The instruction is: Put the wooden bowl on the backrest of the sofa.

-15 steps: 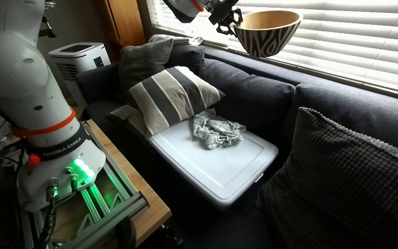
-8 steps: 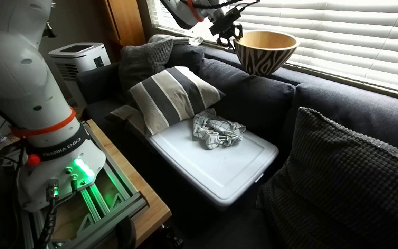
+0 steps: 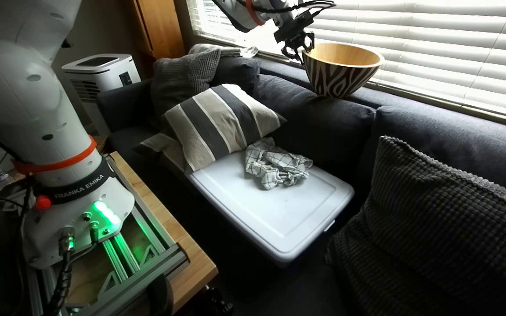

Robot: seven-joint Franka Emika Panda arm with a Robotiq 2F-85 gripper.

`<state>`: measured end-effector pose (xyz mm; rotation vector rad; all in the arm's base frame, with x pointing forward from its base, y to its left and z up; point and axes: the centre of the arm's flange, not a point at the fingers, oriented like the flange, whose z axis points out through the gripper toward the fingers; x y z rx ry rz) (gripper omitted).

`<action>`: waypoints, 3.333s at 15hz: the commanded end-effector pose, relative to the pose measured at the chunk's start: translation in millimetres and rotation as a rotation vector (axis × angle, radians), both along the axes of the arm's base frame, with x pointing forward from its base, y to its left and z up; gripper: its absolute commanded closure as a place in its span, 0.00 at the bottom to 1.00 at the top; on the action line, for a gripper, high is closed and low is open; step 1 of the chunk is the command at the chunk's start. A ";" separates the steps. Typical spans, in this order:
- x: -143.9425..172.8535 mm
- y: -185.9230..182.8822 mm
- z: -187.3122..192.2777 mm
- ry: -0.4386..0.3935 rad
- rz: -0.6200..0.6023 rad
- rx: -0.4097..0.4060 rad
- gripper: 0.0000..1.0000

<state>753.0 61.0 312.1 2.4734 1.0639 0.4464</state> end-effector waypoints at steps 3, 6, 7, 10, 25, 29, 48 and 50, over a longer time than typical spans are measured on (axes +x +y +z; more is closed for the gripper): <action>40.5 1.7 39.7 -0.089 0.036 -0.045 0.94; 54.0 2.6 36.7 -0.091 0.056 -0.056 0.94; 58.4 2.9 35.4 -0.091 0.067 -0.063 0.94; 71.7 2.1 29.5 -0.081 0.091 -0.078 0.94; 81.1 5.6 -0.1 -0.004 0.135 -0.103 0.49; 69.5 10.5 29.8 -0.028 0.179 -0.093 0.27; -86.3 -114.5 19.9 0.370 -0.280 0.515 0.00; -106.5 -126.2 -1.4 0.379 -0.379 0.572 0.00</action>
